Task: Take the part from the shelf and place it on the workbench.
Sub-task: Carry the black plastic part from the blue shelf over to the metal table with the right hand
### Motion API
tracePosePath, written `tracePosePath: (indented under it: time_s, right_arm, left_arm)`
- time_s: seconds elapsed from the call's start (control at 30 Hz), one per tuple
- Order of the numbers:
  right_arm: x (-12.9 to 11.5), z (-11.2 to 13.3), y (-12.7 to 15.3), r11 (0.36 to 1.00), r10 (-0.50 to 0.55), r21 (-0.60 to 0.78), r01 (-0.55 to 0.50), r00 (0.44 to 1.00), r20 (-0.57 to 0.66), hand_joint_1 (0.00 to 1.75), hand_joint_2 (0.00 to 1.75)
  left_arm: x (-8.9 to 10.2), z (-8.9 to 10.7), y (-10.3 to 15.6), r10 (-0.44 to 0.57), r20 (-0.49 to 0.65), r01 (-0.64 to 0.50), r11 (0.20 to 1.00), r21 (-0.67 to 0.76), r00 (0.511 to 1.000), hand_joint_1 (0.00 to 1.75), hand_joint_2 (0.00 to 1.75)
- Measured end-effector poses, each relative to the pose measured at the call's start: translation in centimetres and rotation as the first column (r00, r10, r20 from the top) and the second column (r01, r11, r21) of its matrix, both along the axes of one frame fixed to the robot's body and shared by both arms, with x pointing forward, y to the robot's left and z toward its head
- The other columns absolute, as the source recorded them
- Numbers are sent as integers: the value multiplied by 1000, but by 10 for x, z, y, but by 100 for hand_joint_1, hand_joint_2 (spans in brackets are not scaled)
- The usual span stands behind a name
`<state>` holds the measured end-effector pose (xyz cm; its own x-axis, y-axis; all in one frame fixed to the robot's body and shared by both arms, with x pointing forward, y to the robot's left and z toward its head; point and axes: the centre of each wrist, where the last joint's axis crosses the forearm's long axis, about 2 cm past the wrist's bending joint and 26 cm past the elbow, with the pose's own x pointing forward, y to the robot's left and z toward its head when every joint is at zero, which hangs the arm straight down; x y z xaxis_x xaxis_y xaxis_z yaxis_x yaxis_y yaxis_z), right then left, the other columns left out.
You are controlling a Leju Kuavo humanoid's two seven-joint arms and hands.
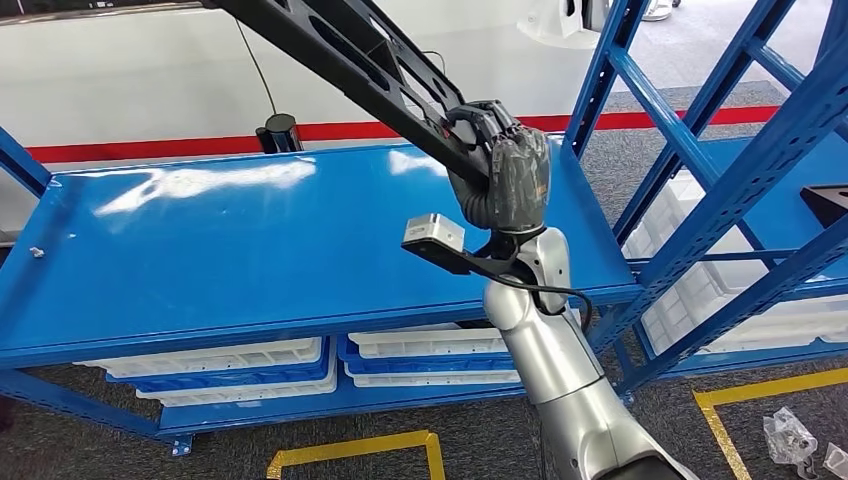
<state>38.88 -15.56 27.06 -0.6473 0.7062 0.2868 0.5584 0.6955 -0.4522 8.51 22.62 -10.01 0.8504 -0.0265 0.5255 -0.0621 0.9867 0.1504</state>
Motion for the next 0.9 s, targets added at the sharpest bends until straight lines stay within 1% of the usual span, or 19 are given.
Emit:
tracePosePath:
  time_s: [0.13, 0.27, 0.43, 0.6, 0.7, 0.9]
  right_arm:
    - [-14, -11, -17, 997, 0, 78, -2, 1000, 25, 175, 175]
    - [-28, -23, -41, 990, -15, 144, 8, 999, 48, 175, 175]
    - [-47, -42, -77, 975, -65, 217, 49, 996, 69, 175, 175]
    - [-67, -60, -108, 957, -137, 264, 117, 989, 59, 175, 175]
    - [-75, -65, -120, 951, -170, 270, 149, 984, 53, 175, 175]
    - [-82, -68, -132, 944, -208, 272, 186, 977, 54, 175, 175]
  left_arm:
    - [0, 0, 0, 11, 3, -11, 1000, -5, 1000, 0, 175]
    - [0, 0, 1, 19, 7, -19, 1000, -4, 1000, 0, 175]
    - [1, 0, 2, 23, -5, -23, 1000, -9, 1000, 0, 175]
    - [6, 1, 2, 23, -20, -24, 1000, -19, 1000, 0, 175]
    - [10, 2, 2, 22, -18, -23, 1000, -19, 1000, 0, 175]
    - [13, 2, 3, 21, -26, -22, 999, -23, 999, 0, 175]
